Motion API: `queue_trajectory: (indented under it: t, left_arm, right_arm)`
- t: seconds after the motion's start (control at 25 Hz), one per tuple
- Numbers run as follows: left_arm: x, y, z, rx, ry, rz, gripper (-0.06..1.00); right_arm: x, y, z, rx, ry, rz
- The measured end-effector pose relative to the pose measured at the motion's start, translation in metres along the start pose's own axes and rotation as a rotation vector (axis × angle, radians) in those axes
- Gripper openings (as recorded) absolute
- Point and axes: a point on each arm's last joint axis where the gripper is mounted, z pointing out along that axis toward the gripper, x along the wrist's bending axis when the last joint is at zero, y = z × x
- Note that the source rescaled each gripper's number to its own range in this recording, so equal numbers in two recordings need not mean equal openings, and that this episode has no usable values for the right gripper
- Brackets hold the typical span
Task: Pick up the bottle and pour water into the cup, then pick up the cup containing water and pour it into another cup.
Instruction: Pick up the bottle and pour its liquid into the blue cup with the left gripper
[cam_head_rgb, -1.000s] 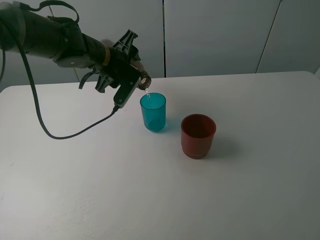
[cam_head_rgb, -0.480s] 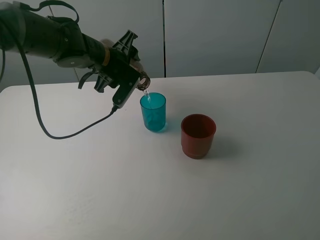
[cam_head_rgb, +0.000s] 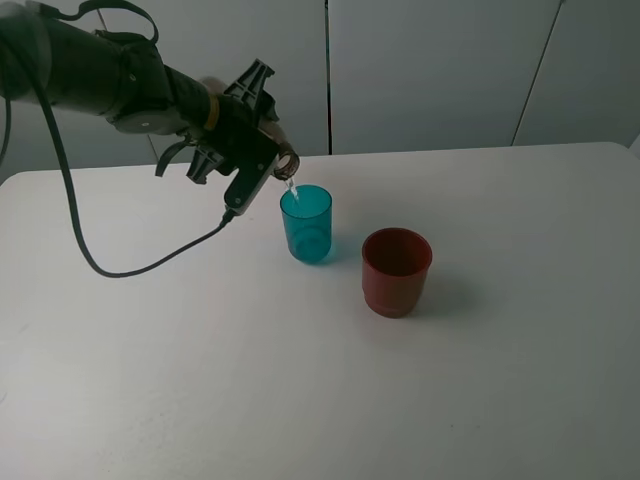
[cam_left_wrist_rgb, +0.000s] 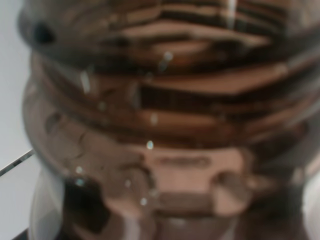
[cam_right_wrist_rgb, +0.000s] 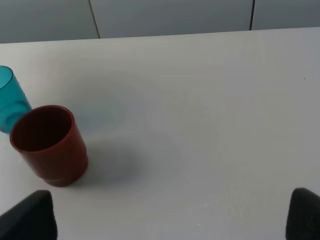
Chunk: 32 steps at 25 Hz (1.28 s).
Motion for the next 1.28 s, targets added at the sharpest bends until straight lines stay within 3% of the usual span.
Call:
queue_trajectory:
  t: [1.28]
  left_arm:
    - [0.0078,-0.0051,-0.0012,0.027,0.006,0.048,0.00]
  right_arm:
    - [0.0000,0.0000,0.0000,0.000,0.000,0.000]
